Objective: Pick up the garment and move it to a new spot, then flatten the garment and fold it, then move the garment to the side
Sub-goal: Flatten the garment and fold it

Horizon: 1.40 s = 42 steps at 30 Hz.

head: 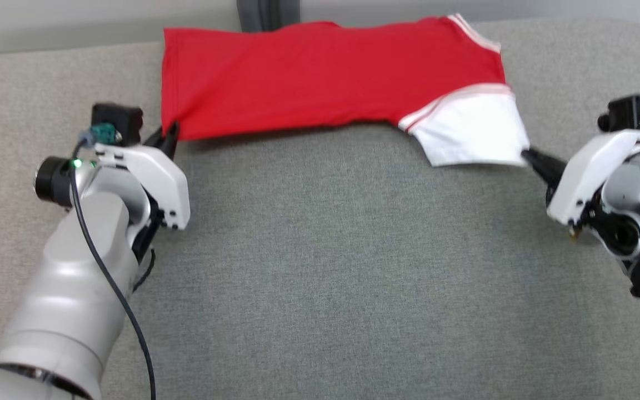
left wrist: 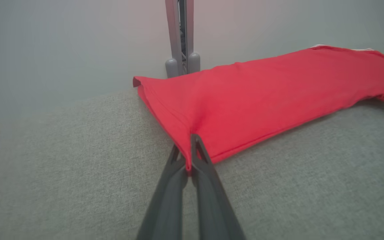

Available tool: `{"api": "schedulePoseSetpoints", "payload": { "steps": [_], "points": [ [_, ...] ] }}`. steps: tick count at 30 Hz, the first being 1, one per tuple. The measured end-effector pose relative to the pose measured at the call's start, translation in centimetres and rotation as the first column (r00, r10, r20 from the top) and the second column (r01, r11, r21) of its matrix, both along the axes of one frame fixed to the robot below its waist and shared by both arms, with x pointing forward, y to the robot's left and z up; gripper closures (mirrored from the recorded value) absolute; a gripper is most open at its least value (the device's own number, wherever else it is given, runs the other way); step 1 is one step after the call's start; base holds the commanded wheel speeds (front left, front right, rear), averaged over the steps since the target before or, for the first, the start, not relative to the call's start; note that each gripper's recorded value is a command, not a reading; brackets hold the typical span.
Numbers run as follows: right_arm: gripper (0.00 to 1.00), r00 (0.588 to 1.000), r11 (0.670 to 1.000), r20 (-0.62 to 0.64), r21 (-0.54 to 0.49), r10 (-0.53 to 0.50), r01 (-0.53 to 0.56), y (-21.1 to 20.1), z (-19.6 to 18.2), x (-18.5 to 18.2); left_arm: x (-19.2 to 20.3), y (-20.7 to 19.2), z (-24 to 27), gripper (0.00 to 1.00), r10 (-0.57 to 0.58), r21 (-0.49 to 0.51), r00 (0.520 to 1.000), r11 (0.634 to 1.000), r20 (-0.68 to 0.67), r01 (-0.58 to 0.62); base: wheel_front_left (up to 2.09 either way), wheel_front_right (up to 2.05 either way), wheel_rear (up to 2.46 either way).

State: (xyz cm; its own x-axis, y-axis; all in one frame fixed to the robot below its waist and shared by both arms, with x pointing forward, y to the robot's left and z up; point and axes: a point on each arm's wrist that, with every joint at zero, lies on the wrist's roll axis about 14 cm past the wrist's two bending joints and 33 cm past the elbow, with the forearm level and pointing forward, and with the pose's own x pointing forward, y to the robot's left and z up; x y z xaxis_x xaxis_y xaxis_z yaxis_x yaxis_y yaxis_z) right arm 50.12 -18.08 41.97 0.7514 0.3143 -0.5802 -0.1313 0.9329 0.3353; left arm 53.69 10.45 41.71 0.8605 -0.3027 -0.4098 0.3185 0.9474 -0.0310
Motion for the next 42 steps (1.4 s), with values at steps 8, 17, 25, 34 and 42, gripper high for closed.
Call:
{"api": "schedulePoseSetpoints", "payload": {
  "steps": [8, 17, 25, 34, 42],
  "points": [
    [1.0, 0.987, 0.997, -0.147, -0.041, 0.065, -0.072, -1.4, -1.1, -4.9, -3.5, 0.1, -0.4, 1.0, -0.048, 0.04, 0.999, 0.998, -0.002, 0.048, 0.0, 0.0, 0.0],
    [1.0, 0.971, 0.993, -0.211, 0.003, 0.114, -0.116, -1.4, -0.5, -8.6, -8.3, 0.9, -2.3, 1.0, -0.1, 0.101, 0.99, 0.989, -0.102, 0.111, 0.0, 0.0, 0.0],
    [1.0, 0.954, 0.988, -0.257, 0.025, 0.154, -0.153, -1.1, -0.9, -11.9, -11.9, 2.0, -3.7, 1.0, -0.125, 0.114, 0.972, 0.982, -0.201, 0.15, 0.0, 0.0, 0.0],
    [1.0, 0.935, 0.989, -0.327, 0.089, 0.139, -0.116, -1.5, -2.4, -16.2, -15.6, 2.8, -4.4, 1.0, -0.134, 0.12, 0.958, 0.978, -0.254, 0.169, 0.0, 0.0, 0.0],
    [1.0, 0.928, 0.988, -0.353, 0.13, 0.12, -0.079, -1.9, -3.2, -19.0, -19.2, 2.6, -4.1, 1.0, -0.118, 0.049, 0.95, 0.989, -0.288, 0.138, 0.0, 0.0, 0.0]
  ]
}}
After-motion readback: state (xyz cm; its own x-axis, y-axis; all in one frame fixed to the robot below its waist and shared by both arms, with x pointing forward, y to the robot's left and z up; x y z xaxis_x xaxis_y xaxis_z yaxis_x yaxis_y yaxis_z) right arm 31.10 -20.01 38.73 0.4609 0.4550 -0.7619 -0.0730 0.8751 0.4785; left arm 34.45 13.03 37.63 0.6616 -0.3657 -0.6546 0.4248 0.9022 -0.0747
